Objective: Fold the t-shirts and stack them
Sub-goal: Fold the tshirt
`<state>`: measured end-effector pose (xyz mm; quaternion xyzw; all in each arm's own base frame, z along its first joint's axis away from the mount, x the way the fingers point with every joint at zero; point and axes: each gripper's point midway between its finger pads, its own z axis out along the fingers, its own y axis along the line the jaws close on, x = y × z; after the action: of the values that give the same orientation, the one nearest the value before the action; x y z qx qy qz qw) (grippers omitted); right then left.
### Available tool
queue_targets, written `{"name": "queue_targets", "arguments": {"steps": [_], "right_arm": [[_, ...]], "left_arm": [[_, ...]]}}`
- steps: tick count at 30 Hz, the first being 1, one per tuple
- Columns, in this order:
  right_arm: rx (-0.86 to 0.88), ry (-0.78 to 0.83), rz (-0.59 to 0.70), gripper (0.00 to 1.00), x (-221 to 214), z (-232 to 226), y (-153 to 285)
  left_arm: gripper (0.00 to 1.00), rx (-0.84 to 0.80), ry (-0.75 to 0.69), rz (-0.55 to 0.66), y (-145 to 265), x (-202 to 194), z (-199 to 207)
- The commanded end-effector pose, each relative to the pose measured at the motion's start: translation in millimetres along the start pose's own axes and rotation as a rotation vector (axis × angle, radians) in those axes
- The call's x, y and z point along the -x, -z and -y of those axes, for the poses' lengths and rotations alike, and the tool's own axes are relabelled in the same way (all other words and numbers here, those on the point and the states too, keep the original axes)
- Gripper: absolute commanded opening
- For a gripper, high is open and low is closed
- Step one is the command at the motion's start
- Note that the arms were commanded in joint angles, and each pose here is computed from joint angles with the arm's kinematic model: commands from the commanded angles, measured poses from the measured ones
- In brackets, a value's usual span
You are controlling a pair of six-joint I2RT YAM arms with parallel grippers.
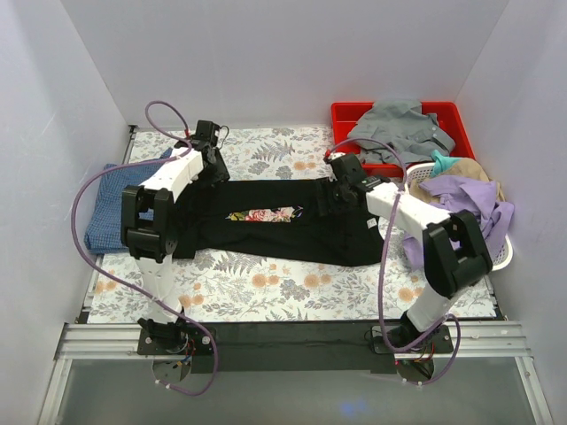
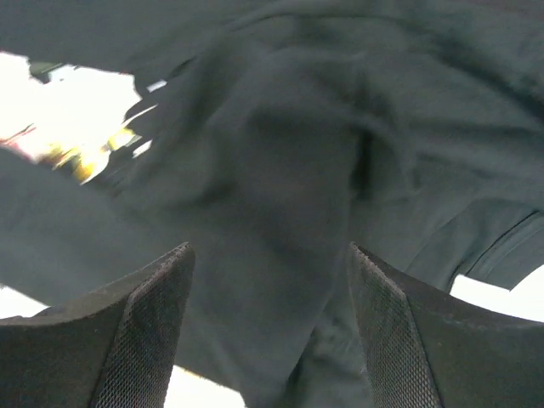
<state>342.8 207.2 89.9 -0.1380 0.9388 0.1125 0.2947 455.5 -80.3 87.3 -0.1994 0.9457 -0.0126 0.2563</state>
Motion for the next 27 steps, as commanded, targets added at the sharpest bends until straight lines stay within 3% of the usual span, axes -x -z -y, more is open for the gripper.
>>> {"name": "queue_targets", "arguments": {"steps": [1, 8, 12, 18, 19, 20, 27], "right_arm": [[-0.156, -0.049, -0.023, 0.78, 4, 28, -19], [-0.159, -0.092, -0.176, 0.77, -26, 30, -63], [-0.109, -0.044, -0.264, 0.76, -39, 18, -80], [0.02, 0.162, -0.388, 0.76, -26, -25, -120], [0.015, 0.199, -0.452, 0.76, -40, -31, -133], [0.029, 0.227, -0.395, 0.76, -14, -42, -138], [0.058, 0.265, -0.248, 0.81, 51, -69, -167]], "left_arm": [[0.38, -0.096, -0.055, -0.103, -23, -22, 18], [0.34, -0.009, -0.037, -0.297, -55, -90, -6], [0.33, -0.015, 0.001, -0.378, -39, -133, -13], [0.32, 0.028, -0.066, -0.49, -2, -225, -17], [0.32, 0.01, -0.047, -0.505, 7, -233, -11], [0.32, 0.007, -0.066, -0.52, 16, -246, -8], [0.32, -0.027, 0.011, -0.612, 62, -289, -20]]}}
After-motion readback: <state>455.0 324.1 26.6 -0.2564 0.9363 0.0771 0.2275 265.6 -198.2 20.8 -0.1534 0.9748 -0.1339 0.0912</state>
